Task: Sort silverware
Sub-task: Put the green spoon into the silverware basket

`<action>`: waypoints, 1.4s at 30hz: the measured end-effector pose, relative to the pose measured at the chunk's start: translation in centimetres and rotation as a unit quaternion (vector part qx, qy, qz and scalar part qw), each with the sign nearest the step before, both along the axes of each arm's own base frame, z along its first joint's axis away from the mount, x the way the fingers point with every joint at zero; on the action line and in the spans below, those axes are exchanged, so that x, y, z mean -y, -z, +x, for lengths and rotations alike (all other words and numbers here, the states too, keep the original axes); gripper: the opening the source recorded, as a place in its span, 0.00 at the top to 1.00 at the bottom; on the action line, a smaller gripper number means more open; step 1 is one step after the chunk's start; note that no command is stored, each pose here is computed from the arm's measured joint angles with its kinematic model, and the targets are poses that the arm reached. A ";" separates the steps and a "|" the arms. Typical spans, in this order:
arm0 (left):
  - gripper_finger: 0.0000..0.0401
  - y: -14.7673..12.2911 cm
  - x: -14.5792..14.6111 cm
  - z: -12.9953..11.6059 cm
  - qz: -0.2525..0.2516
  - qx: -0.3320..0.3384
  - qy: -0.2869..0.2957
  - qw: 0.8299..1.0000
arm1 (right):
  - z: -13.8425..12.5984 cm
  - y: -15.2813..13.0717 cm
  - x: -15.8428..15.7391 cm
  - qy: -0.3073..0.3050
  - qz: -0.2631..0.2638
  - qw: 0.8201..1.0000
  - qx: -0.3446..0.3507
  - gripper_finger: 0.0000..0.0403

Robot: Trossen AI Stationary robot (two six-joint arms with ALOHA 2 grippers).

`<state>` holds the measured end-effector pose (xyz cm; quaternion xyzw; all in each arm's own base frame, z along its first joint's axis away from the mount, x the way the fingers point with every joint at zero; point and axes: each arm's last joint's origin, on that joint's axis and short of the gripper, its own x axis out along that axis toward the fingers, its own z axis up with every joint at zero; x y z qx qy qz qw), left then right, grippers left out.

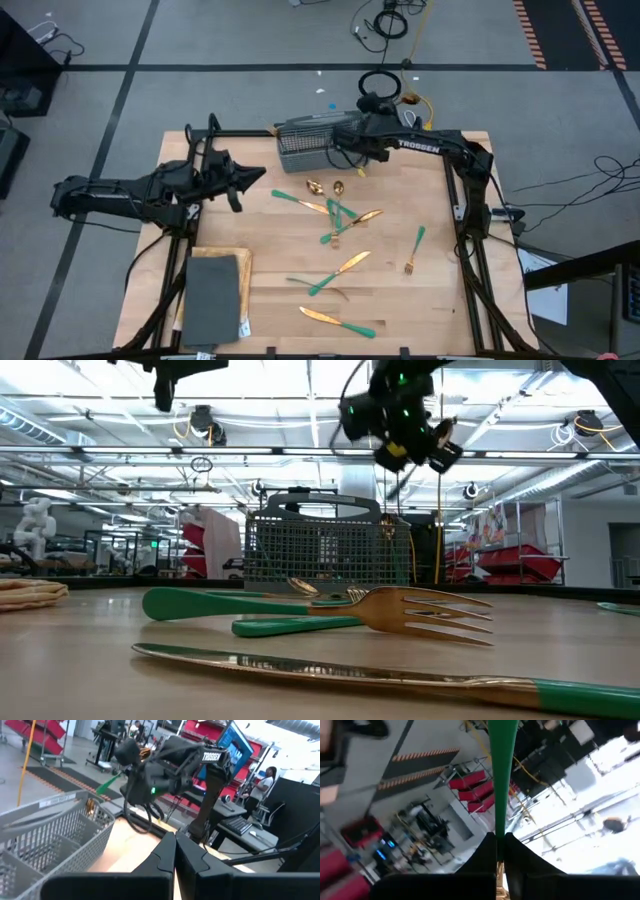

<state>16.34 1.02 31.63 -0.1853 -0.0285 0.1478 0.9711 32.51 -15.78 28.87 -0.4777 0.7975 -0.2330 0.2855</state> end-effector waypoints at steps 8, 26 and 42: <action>0.98 0.5 0.0 0.0 -0.005 -0.026 0.000 1.000 | -0.7 3.7 -1.4 -0.021 -0.012 0.997 -0.078 1.00; 0.98 1.3 0.0 -0.1 -0.005 -0.068 -0.001 0.998 | -0.4 3.5 -1.4 -0.020 -0.024 0.999 -0.041 1.00; 0.98 2.5 0.0 1.4 -0.005 -0.105 -0.003 0.994 | 1.4 -2.3 -1.1 -0.022 -0.016 0.997 0.078 1.00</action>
